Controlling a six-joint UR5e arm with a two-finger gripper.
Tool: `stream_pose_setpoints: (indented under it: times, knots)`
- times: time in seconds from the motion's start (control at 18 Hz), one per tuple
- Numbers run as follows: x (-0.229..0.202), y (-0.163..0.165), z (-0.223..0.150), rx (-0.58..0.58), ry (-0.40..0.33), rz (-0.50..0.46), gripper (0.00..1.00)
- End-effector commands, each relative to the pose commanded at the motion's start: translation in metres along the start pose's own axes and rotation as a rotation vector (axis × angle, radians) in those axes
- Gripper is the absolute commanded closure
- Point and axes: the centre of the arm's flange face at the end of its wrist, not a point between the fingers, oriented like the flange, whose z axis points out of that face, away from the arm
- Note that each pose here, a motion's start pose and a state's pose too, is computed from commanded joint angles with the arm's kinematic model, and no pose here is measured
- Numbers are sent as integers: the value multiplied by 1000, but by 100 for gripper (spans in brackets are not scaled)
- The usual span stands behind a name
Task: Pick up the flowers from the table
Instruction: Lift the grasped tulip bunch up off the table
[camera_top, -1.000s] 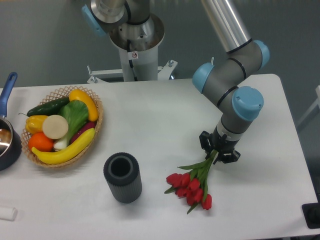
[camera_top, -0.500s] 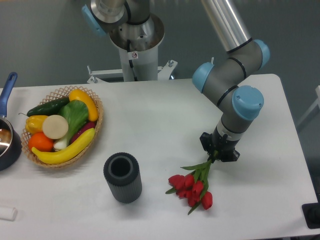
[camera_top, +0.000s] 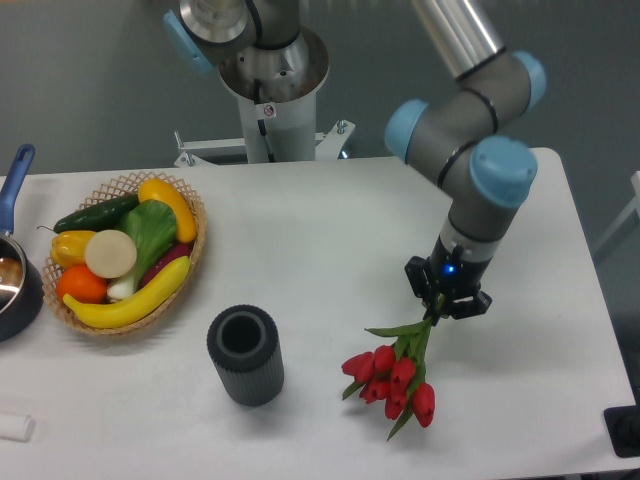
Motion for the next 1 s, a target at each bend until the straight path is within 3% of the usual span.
stream_pose_setpoints:
  times: [0.22, 0.39, 0.5, 1.0]
  knots:
    - [0, -13, -36, 183, -3, -19, 86]
    - [3, -26, -49, 407, 53, -24, 86]
    - [3, -24, -54, 498, 76, -38, 86]
    - [1, -18, -72, 639, 89, -54, 86]
